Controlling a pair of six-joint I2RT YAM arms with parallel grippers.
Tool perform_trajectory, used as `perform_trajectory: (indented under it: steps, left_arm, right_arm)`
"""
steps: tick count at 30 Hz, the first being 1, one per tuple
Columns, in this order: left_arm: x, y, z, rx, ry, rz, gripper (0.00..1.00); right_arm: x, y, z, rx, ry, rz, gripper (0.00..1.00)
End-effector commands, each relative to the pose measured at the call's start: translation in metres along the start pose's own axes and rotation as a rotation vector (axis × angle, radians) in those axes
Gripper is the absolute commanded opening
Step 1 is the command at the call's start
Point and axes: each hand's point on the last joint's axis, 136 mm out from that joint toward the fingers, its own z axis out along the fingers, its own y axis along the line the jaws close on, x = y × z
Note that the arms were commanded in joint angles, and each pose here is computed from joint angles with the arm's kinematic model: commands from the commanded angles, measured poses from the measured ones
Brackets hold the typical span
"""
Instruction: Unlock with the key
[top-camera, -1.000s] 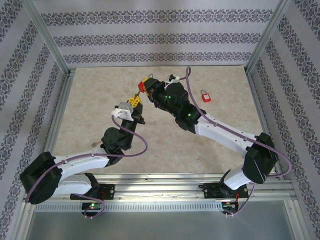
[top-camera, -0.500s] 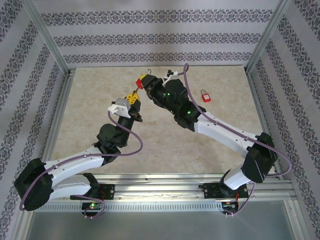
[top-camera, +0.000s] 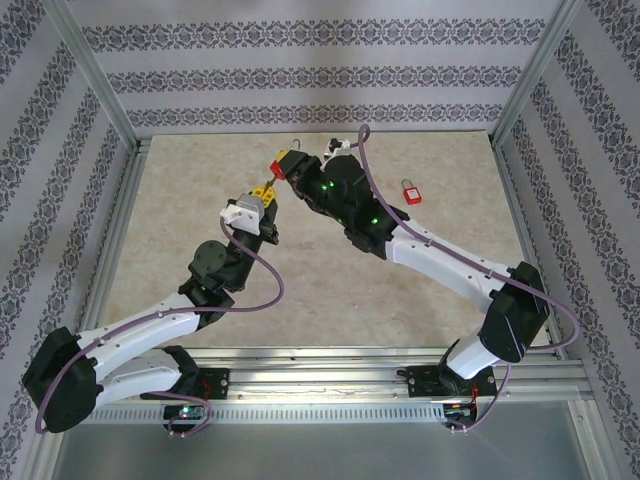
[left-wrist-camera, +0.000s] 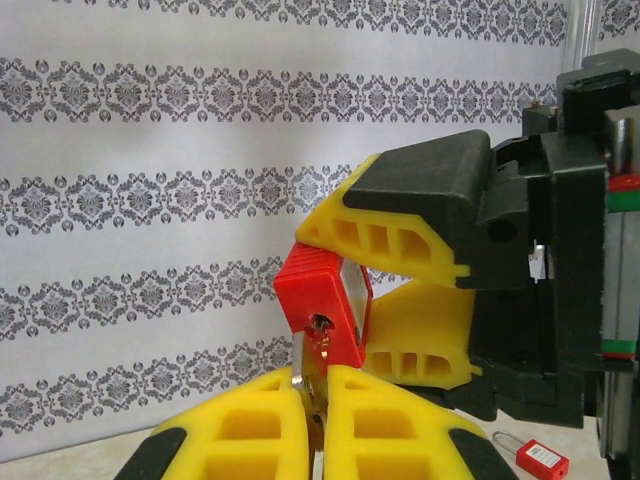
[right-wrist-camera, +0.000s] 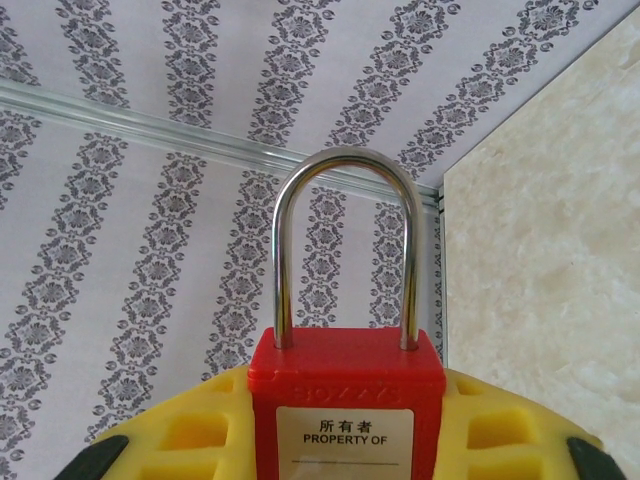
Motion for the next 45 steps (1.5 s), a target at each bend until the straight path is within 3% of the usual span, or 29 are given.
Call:
perform_trajectory:
  steps: [1,7,13,29,34,45]
  left_arm:
    - [-0.031,-0.005,0.003,0.086,-0.088,-0.033,0.00]
    - [-0.035,-0.020,0.009,0.184,-0.111,-0.206,0.00]
    - [-0.040,-0.021,0.012,0.193,-0.161,-0.357,0.00]
    - [-0.058,-0.034,0.016,0.238,-0.230,-0.360,0.00]
    - [-0.068,-0.026,0.013,0.256,-0.261,-0.321,0.00]
    - [-0.065,-0.016,0.013,0.224,-0.214,-0.254,0.00]
  right_arm:
    - [0.078,-0.003,-0.003,0.001,0.296,-0.028,0.00]
    - [0.084,0.001,-0.001,-0.017,0.312,-0.022,0.00]
    - [0.082,0.000,-0.005,-0.010,0.301,-0.028,0.00]
    - [0.092,-0.001,-0.004,-0.034,0.343,-0.003,0.00]
    - [0.092,0.014,-0.008,-0.084,0.421,0.044,0.00]
    - [0.100,0.018,-0.018,-0.088,0.522,0.101,0.00]
